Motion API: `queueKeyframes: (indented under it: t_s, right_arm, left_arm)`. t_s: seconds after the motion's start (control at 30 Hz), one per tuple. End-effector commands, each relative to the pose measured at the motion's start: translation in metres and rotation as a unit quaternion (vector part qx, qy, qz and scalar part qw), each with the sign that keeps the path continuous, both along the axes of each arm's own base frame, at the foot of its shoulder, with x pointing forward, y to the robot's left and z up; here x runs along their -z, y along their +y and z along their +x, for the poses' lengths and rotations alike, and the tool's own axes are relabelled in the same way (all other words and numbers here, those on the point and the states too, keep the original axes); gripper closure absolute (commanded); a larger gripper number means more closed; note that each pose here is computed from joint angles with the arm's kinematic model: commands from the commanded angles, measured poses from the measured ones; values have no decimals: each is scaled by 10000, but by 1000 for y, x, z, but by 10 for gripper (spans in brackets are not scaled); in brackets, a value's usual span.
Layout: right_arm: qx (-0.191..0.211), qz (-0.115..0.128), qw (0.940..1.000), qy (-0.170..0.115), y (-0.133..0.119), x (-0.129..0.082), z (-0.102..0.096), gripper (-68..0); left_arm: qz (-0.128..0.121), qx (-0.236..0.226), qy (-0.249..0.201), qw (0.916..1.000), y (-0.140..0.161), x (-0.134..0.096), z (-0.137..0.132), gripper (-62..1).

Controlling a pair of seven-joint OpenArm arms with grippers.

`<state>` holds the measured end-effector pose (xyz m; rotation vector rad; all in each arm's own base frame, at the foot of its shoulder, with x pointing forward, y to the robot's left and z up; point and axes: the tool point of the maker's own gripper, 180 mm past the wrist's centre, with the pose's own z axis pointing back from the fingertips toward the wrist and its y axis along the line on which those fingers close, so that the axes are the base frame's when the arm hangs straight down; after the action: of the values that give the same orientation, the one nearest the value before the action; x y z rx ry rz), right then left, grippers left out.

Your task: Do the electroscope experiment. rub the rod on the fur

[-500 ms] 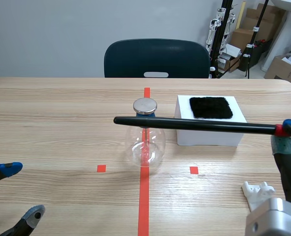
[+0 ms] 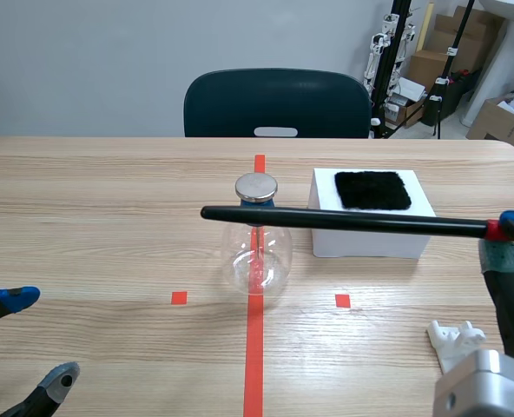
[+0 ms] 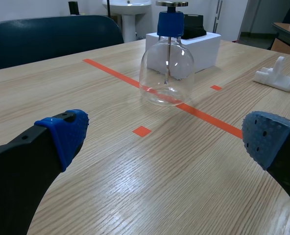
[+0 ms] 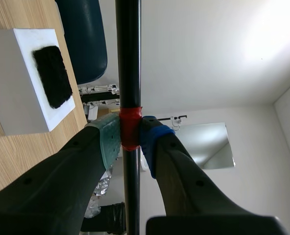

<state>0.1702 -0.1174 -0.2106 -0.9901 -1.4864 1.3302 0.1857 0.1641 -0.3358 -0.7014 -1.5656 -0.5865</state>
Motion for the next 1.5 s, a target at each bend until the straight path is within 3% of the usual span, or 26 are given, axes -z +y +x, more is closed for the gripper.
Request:
queueKeyframes:
  t_s: [0.0,0.57,0.83,0.97,1.07,1.17,1.3,1.47]
  right_arm:
    - [-49,97,9992,-393,1,-17,2,-2]
    - [-186,116,9989,-423,5,-18,1,-2]
    - [141,227,9964,-805,-16,-36,24,-2]
    - [354,441,9931,-1028,-35,-51,41,-2]
    - [413,448,9899,-1277,-46,-64,55,-2]
    - [436,299,9866,-1541,-54,-77,69,-2]
    - [320,-127,9828,-1816,-64,-87,90,-2]
    - [76,-937,9820,-1641,-78,-87,126,-2]
  left_arm:
    - [-22,-46,-156,9999,5,-8,4,-623]
    - [-22,-46,-156,9999,5,-8,4,-623]
    - [-22,-46,-156,9999,5,-8,4,-623]
    - [-24,-46,-156,9999,5,-8,4,-623]
    - [-24,-46,-156,9999,5,-8,4,-623]
    - [-24,-46,-156,9999,5,-8,4,-623]
    - [-24,-46,-156,9999,5,-8,4,-623]
    - [-24,-46,-156,9999,5,-8,4,-623]
